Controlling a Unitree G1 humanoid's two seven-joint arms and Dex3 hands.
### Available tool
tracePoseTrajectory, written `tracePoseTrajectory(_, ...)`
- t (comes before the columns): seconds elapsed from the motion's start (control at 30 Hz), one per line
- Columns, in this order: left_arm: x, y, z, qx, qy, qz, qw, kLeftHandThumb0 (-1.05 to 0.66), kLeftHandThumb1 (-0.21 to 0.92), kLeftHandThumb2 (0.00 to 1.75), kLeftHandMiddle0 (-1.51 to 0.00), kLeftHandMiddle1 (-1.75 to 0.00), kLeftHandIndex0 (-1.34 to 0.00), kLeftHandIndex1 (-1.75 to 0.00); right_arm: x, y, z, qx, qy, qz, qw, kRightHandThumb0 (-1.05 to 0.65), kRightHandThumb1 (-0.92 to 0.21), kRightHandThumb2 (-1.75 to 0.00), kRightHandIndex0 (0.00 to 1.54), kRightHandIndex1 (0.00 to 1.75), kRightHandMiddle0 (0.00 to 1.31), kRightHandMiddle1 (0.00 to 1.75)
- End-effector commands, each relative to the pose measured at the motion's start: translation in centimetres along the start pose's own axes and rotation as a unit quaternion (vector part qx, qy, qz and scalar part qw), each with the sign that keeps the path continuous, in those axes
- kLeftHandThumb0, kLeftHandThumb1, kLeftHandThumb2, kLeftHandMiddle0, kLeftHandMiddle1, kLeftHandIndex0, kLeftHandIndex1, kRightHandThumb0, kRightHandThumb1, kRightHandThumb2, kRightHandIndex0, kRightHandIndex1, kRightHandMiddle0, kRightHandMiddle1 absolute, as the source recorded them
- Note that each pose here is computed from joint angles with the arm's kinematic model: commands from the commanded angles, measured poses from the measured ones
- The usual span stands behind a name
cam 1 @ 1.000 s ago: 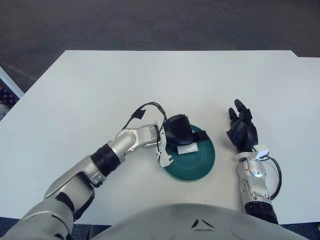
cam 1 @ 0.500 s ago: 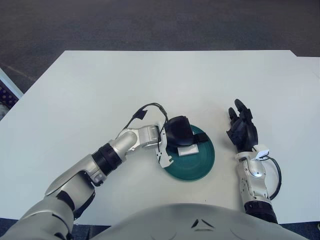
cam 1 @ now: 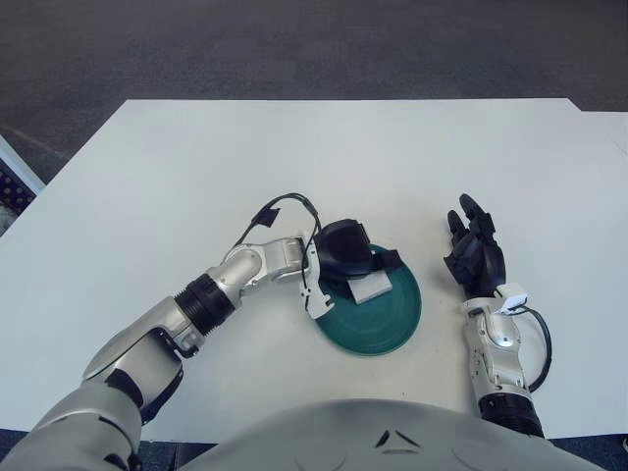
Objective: Put the charger into the plate.
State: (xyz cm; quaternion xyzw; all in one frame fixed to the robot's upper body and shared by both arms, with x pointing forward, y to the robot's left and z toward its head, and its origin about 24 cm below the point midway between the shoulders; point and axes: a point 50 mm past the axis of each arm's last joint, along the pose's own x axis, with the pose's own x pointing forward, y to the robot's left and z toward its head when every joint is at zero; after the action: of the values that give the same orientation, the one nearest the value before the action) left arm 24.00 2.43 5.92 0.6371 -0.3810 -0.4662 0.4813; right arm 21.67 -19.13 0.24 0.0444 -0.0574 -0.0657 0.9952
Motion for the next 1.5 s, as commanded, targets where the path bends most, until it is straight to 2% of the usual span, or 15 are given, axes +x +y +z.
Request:
tracePoseTrajectory(0.0,-0.4,-1.8,0.3,-0.009,-0.006,-0.065,0.998,-1.02,0.92,0.56,-0.31,-0.72,-0.04,-0.84,-1.1,0.4,-2.0,0.017,0.057,-0.011,0.998,-0.88,-0.92,-1.03,0.2,0.01,0.0,0.46)
tracePoseTrajectory(0.07,-0.4,-1.8,0.3,-0.004,-0.01,-0.081,0.997,-1.04,0.92,0.62,-0.26,-0.33,-0.02,-0.61,-1.0,0.3,-2.0,0.016,0.057,-0.011,0.998,-0.88,-0.92,-1.03,0.2,0.01,0.0,0.46)
tracePoseTrajectory(0.1,-0.4,-1.3,0.2,0.01,-0.02,-0.102,0.994,-1.04,0.92,0.63,-0.25,-0.27,-0.01,-0.56,-1.0,0.3,-2.0,0.015,0.057,-0.012,0.998,-0.88,-0.92,-1.03,0.2,0.01,0.0,0.46)
tracePoseTrajectory(0.13,-0.5,-0.9,0.1,0.02,-0.027,-0.117,0.993,-1.04,0.92,0.68,-0.16,-0.18,-0.01,-0.4,-1.0,0.3,-2.0,0.014,0.057,-0.013,0.998,-0.87,-0.92,-1.04,0.2,0.01,0.0,0.46)
tracePoseTrajectory(0.2,-0.6,-0.1,0.1,0.035,-0.039,-0.14,0.989,-1.05,0.92,0.72,-0.07,-0.08,0.0,-0.2,-1.0,0.3,-2.0,0.012,0.058,-0.015,0.998,-0.87,-0.92,-1.04,0.2,0.01,0.0,0.47)
tracePoseTrajectory(0.37,-0.9,-0.1,0.2,0.032,-0.048,-0.158,0.986,-1.05,0.92,0.72,-0.01,-0.01,0.0,-0.03,-1.0,0.1,-2.1,0.008,0.06,-0.017,0.998,-0.87,-0.92,-1.04,0.21,0.01,0.0,0.47)
tracePoseTrajectory(0.73,-1.3,-0.1,0.4,0.023,-0.06,-0.166,0.984,-1.05,0.92,0.67,0.0,0.0,0.0,0.0,-1.1,0.1,-2.2,0.002,0.063,-0.011,0.998,-0.89,-0.92,-1.04,0.2,0.0,0.0,0.47)
tracePoseTrajectory(1.47,-1.8,0.4,-0.1,-0.011,-0.032,-0.136,0.99,-1.05,0.92,0.57,0.0,0.0,0.0,0.0,-1.2,0.0,-2.2,-0.006,0.067,-0.003,0.998,-0.9,-0.92,-1.06,0.19,0.0,0.0,0.43)
